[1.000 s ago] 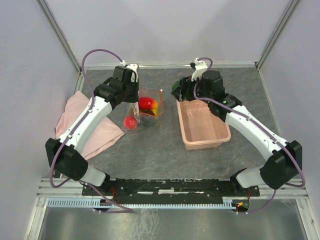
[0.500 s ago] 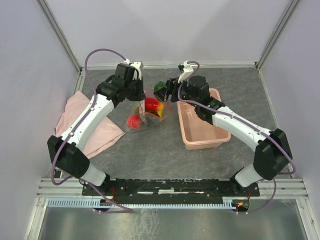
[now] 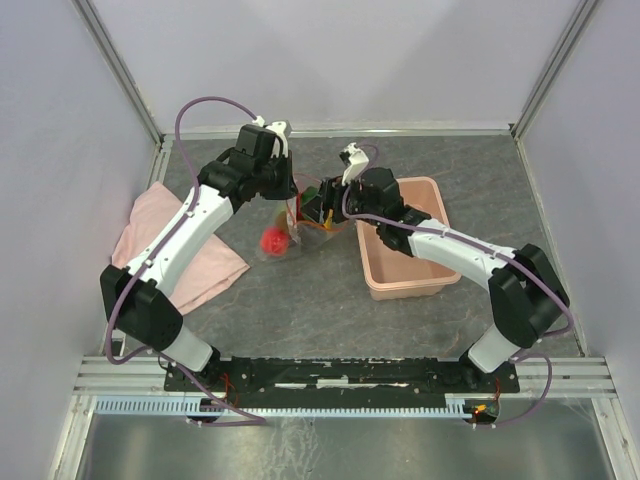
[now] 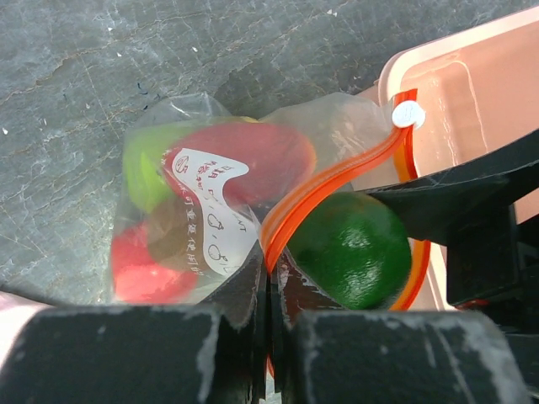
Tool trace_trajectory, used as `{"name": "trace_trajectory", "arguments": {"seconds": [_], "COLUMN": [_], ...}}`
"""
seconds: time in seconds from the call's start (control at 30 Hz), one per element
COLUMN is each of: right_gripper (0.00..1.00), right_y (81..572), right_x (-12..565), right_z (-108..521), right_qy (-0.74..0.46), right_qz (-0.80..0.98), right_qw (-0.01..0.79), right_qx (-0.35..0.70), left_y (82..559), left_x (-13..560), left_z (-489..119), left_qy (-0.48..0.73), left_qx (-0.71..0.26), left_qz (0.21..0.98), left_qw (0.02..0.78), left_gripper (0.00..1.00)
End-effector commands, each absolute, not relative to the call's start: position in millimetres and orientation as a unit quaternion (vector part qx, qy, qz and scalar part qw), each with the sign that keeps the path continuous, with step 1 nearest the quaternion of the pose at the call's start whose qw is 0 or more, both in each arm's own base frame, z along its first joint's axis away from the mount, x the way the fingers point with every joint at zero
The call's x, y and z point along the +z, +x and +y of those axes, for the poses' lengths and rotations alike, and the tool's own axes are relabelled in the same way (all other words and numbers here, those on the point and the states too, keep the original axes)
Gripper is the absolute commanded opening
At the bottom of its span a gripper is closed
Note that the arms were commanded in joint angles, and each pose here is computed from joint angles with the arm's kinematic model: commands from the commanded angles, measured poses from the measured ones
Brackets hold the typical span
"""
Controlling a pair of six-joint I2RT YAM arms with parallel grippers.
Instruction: Place the food in the zip-top bag and seal the zipper
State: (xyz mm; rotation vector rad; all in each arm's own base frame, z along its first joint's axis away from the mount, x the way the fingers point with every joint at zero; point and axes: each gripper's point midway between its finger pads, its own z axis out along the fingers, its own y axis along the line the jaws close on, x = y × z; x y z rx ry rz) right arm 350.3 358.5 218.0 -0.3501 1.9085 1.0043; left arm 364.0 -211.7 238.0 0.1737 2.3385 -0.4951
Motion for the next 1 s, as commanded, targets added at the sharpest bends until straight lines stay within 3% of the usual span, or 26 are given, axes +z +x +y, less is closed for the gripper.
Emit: {"name": "trace_trajectory", "arguments": {"seconds": [0.0, 0.23, 0.4, 0.43, 0.47, 0.6, 0.8, 0.97], "right_gripper": [0.62, 0.79, 0.86, 0.97, 1.00, 0.99, 0.97, 0.85], "right_y": [344.6, 331.9, 330.4, 331.0, 331.4, 336.3, 341.8, 347.1], "right_x": [227.4, 236.6, 249.2, 250.7, 250.7, 241.7, 271.2, 269.8], "right_z": [369.4, 376.9, 375.8, 375.7, 376.4, 376.3, 346.1, 309.4], "right_qy": [-0.181, -0.237, -0.251, -0.254, -0.256, -0.252, -0.269, -0.252], "right_qz": [0.760, 0.754, 0.752, 0.752, 0.753, 0.768, 0.765, 0.791], "right_qw": [0.463, 0.446, 0.449, 0.449, 0.447, 0.435, 0.488, 0.504], "right_qx": [0.418, 0.420, 0.413, 0.411, 0.409, 0.397, 0.324, 0.239], "left_y": [374.0, 372.0, 370.6, 370.4, 370.7, 369.6, 366.1, 363.9], "left_x": [255.9, 247.9, 246.0, 246.1, 245.7, 245.8, 246.1, 244.4], "left_z": [-216.5, -210.8, -207.9, -208.1, -208.0, -207.6, -199.8, -197.7], "left_qy": [0.056, 0.055, 0.054, 0.055, 0.055, 0.055, 0.050, 0.048], "left_qx": [-0.204, -0.190, -0.185, -0.185, -0.185, -0.185, -0.173, -0.171], "left_qz": [0.894, 0.898, 0.899, 0.899, 0.900, 0.899, 0.899, 0.900], "left_qw": [0.395, 0.392, 0.392, 0.393, 0.392, 0.392, 0.399, 0.398], "left_gripper": [0.03, 0.03, 0.03, 0.03, 0.03, 0.03, 0.03, 0.03]}}
